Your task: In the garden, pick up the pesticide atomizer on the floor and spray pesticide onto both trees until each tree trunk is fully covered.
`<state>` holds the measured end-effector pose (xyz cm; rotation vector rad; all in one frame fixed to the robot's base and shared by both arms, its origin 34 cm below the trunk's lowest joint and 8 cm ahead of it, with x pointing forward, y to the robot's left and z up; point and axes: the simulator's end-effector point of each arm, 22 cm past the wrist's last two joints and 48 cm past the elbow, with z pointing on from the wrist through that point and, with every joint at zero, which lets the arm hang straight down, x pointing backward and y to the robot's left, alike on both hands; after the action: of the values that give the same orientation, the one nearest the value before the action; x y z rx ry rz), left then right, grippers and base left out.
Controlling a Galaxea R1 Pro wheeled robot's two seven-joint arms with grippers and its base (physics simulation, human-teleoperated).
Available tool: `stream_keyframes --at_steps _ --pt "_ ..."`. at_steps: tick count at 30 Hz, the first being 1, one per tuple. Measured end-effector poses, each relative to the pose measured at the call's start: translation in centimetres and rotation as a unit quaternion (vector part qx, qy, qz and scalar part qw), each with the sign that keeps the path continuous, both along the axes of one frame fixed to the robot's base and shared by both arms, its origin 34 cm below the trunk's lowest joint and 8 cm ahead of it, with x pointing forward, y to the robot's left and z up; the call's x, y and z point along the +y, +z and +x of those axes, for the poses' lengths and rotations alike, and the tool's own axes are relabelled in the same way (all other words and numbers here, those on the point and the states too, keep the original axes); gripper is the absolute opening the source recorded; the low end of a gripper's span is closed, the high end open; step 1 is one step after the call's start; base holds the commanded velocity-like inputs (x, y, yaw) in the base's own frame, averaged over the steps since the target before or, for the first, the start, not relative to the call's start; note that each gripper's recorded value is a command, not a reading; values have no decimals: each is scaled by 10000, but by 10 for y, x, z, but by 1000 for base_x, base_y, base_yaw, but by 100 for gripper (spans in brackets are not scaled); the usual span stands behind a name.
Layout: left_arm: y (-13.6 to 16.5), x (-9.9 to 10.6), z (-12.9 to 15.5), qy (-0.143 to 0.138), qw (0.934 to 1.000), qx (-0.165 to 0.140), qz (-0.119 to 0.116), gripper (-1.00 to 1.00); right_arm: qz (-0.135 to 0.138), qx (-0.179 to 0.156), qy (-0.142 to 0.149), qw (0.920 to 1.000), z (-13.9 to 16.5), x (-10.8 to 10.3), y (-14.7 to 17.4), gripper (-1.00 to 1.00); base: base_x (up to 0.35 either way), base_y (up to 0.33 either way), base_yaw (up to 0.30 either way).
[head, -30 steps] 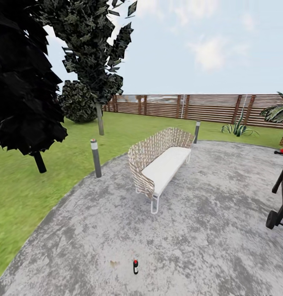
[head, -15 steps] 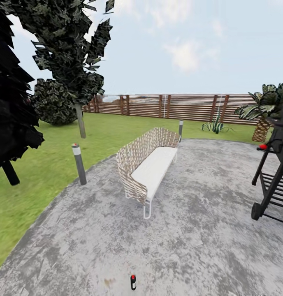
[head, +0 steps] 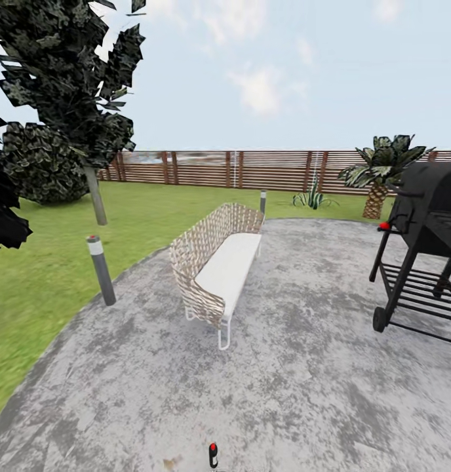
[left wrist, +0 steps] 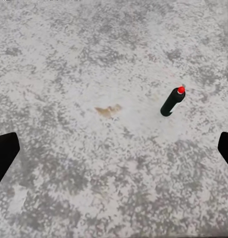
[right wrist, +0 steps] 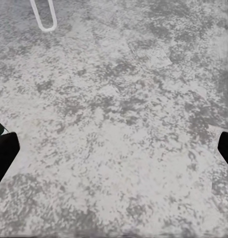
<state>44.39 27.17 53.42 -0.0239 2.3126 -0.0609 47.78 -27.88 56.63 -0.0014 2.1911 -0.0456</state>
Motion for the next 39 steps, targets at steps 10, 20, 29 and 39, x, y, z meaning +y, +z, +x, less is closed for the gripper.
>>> stream_keyframes --at_steps 10,20,29,39 --pt "0 0 0 6 10000 1 -3 100 2 3 1 10000 0 0 0 100 -94 295 -279" --pt "0 1 0 16 10000 -1 0 100 2 5 2 10000 0 0 0 100 -87 283 -279" --pt "0 1 0 15 10000 -2 1 100 1 4 8 10000 0 0 0 100 -5 239 -279" --pt "0 0 0 13 10000 -13 -6 100 -1 4 8 10000 0 0 0 100 48 209 -277"
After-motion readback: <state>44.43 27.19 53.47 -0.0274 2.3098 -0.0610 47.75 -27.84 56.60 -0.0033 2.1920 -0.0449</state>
